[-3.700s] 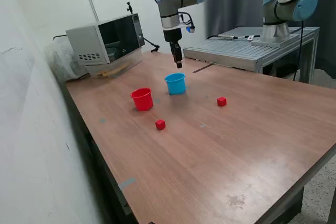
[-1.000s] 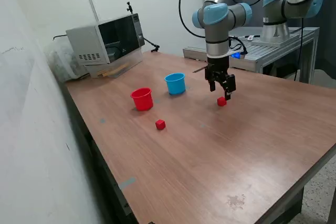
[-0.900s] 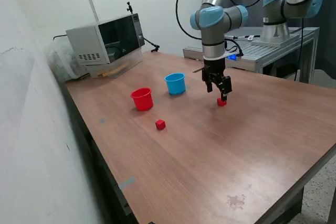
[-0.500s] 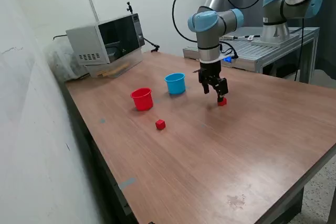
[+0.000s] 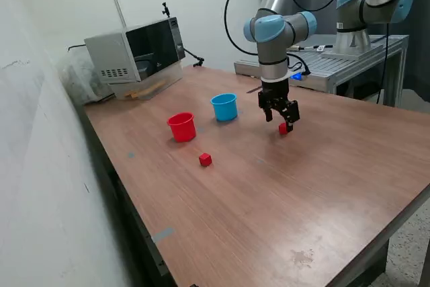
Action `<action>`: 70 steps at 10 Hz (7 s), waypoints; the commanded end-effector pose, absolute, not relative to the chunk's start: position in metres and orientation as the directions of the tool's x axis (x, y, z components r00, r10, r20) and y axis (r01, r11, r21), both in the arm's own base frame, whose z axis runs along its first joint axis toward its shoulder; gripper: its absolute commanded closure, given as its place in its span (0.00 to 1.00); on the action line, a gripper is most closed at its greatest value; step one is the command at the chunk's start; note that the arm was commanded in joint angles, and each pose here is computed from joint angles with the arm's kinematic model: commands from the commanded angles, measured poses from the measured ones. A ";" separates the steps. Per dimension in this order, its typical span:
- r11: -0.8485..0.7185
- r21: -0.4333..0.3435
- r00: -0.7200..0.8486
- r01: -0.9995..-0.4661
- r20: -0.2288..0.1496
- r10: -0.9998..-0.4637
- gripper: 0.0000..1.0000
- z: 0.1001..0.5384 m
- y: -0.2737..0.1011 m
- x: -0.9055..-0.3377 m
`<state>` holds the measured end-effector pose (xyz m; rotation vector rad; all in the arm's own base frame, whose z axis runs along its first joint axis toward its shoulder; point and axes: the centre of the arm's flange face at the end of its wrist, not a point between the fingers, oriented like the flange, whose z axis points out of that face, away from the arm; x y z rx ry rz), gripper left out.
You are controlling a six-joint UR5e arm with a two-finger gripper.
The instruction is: Place red objects in the red bin, and blue objects in the blue bin.
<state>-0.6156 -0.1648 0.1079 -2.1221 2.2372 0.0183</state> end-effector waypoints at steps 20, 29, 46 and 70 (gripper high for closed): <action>-0.122 0.220 0.112 -0.968 -0.059 -0.992 1.00 0.356 -0.169 -0.647; 0.128 0.199 -0.143 -0.972 -0.064 -0.988 1.00 0.250 0.017 -0.776; 0.157 0.238 -0.176 -0.958 -0.061 -0.982 0.00 0.249 0.039 -0.772; -0.073 0.254 0.071 -0.964 -0.015 -0.997 0.00 0.169 -0.155 -0.808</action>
